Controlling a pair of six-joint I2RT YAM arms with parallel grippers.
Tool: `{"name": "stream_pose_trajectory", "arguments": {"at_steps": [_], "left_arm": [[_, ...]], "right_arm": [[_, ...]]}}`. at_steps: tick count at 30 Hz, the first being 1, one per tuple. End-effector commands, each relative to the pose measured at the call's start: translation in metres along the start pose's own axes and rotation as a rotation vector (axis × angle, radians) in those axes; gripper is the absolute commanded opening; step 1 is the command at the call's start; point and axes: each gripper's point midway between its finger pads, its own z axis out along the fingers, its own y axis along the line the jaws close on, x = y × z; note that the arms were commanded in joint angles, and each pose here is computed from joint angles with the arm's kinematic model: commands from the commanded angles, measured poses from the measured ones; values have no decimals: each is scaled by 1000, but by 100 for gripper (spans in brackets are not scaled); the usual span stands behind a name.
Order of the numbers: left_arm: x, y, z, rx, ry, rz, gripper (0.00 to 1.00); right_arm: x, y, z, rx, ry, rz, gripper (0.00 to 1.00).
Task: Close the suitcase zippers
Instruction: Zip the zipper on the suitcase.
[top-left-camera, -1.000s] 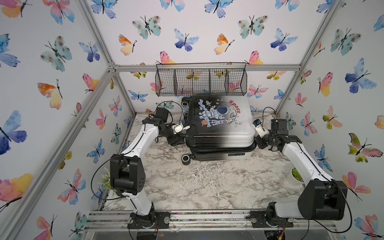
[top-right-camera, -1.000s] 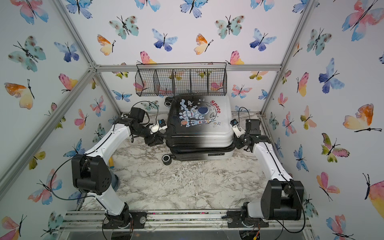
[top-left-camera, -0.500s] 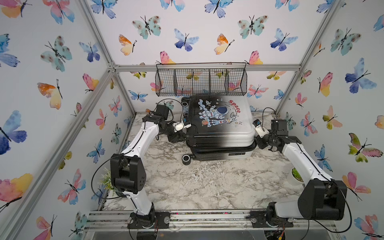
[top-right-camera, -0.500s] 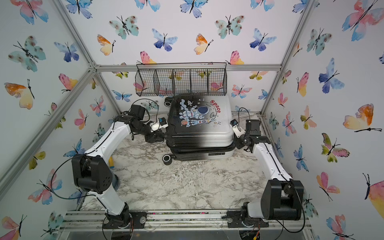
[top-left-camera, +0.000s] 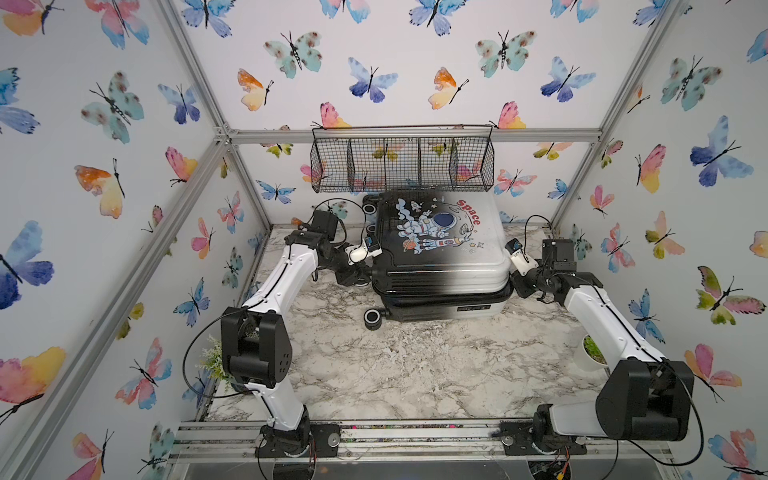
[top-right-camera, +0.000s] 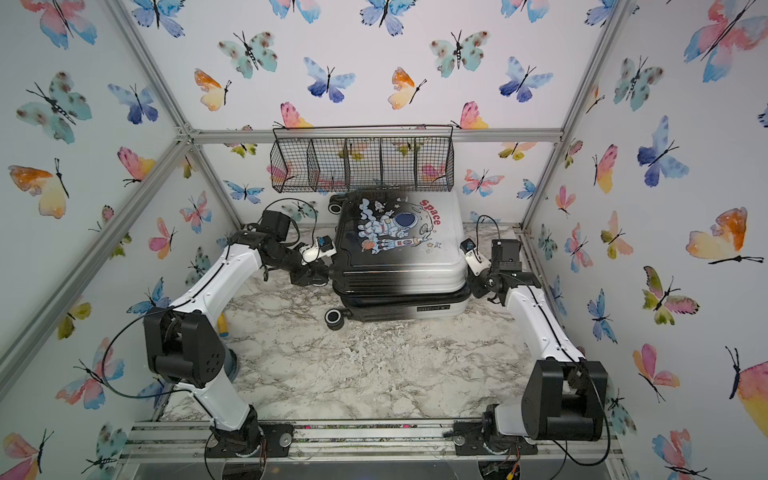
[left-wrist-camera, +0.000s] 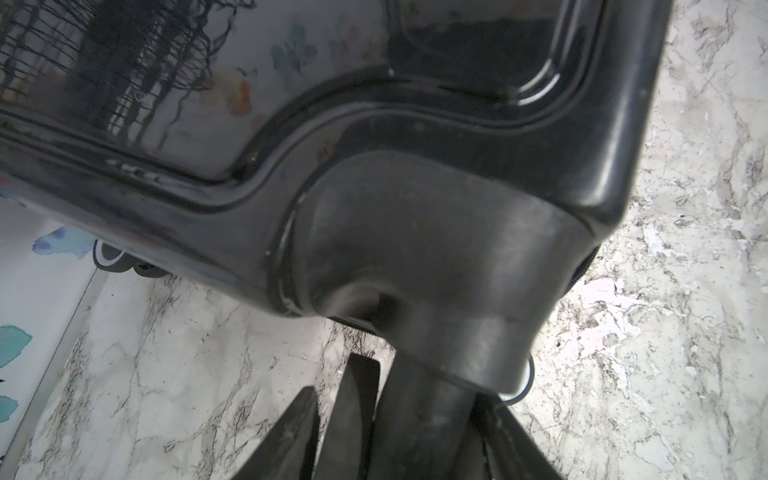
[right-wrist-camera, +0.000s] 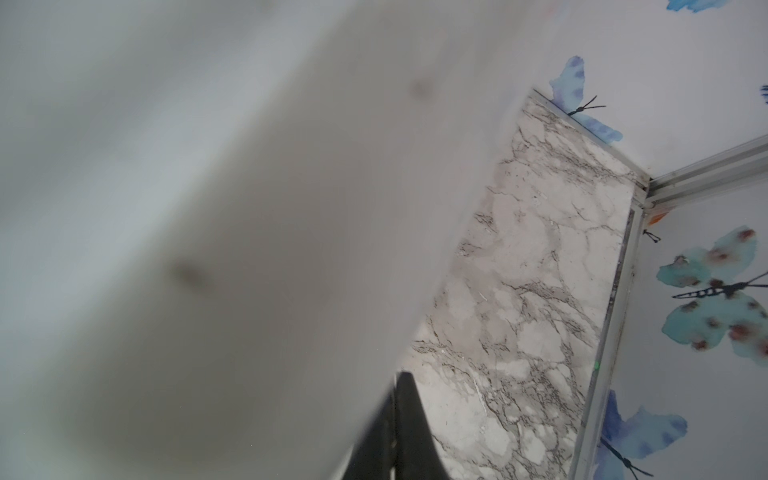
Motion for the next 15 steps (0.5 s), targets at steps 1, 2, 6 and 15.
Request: {"name": "stream_pose_trajectory", "arguments": {"at_steps": [1,2,6,15], "left_arm": [[45,-7,19,38,150,-91,62],[46,-6,18,35,154,-92,63],[45,-4,19,43,157,-98,65],[47,-10,23,72,154,-110,47]], "right_arm": [[-28,-11,-10,46,-103,-31,3],[-28,-11,-9,45,-102,-31,3],[-30,-17,-9,65,-91,-33,3],[-33,-20,-6,66,-87,-36,3]]}}
